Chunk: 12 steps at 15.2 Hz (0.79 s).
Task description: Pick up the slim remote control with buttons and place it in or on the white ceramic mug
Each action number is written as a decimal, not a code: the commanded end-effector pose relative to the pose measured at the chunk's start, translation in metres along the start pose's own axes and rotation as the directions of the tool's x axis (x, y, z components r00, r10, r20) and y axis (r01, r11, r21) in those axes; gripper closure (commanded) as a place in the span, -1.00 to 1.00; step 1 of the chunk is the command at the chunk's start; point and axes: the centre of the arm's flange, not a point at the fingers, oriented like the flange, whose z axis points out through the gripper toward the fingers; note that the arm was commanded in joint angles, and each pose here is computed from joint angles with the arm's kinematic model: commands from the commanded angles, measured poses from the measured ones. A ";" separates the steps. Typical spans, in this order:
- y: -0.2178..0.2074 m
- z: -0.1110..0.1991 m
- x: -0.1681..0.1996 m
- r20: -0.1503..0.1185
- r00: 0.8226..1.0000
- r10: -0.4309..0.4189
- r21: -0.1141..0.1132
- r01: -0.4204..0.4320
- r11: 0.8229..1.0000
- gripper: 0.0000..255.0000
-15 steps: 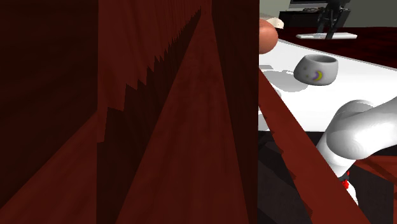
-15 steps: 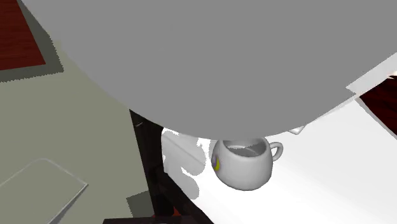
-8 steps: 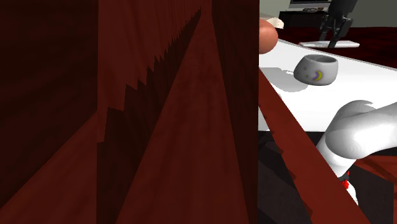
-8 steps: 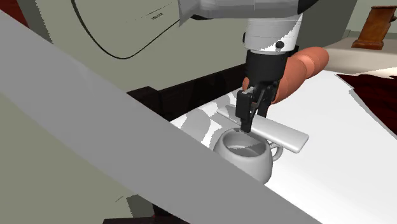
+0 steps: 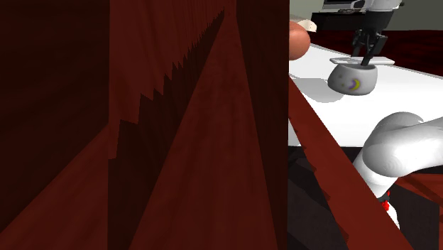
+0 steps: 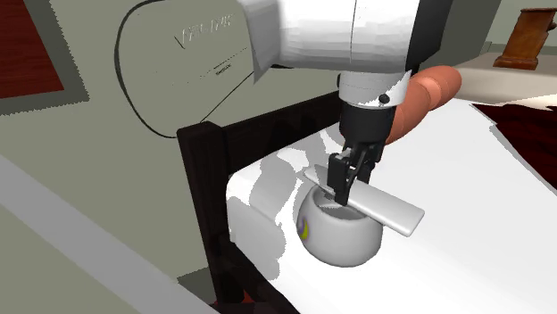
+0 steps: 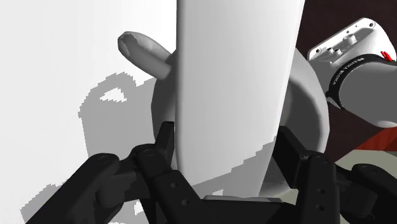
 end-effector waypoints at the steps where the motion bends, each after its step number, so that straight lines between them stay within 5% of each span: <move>1: 0.001 0.004 0.000 0.000 1.000 0.000 0.001 0.000 1.000 1.00; 7: 0.001 0.004 0.000 0.001 1.000 0.000 0.001 0.000 1.000 1.00; 8: 0.001 0.004 0.000 0.001 1.000 0.000 0.001 0.000 1.000 -1.00; 12: 0.001 0.004 0.000 0.001 1.000 0.000 0.001 0.000 1.000 -1.00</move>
